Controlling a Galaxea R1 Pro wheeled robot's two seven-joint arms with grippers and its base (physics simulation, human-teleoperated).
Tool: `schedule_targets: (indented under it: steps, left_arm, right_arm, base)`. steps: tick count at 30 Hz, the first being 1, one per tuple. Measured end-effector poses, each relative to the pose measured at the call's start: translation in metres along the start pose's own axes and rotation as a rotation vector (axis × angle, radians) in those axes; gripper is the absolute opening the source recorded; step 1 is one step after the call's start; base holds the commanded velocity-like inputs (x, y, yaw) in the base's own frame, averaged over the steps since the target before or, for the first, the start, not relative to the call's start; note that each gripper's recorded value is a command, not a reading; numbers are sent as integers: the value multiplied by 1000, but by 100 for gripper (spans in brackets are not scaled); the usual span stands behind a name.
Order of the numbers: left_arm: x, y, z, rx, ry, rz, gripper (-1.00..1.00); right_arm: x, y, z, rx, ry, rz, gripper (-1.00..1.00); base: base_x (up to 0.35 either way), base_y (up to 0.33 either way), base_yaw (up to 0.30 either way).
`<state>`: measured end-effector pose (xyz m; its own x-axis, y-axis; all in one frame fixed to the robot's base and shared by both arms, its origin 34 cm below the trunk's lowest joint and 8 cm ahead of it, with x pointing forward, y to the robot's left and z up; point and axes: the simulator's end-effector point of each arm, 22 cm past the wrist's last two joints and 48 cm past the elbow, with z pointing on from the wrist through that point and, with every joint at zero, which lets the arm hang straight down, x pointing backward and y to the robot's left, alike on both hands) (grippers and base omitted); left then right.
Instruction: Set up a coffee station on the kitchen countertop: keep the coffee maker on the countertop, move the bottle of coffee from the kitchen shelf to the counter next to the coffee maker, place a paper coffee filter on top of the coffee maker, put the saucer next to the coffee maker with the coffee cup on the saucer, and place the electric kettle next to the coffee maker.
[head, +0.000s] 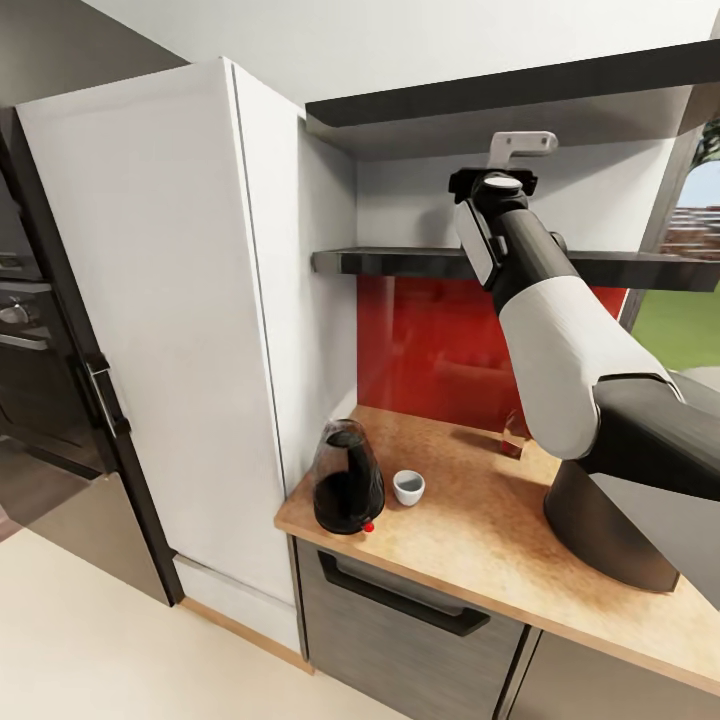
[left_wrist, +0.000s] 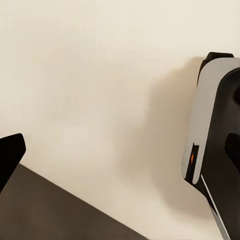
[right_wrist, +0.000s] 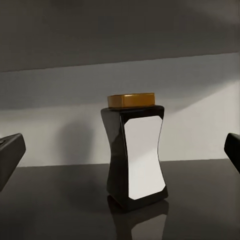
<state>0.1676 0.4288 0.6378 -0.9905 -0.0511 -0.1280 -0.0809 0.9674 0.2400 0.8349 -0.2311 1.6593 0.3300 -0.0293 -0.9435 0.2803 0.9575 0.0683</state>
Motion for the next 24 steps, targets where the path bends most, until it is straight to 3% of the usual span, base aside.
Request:
schedule_targets:
  steps: [24]
  left_arm:
    - [0,0,0,-1,0,-1,100]
  right_arm:
    - [3,1,0,-1,6,-3,100]
  base:
    - [0,0,-11]
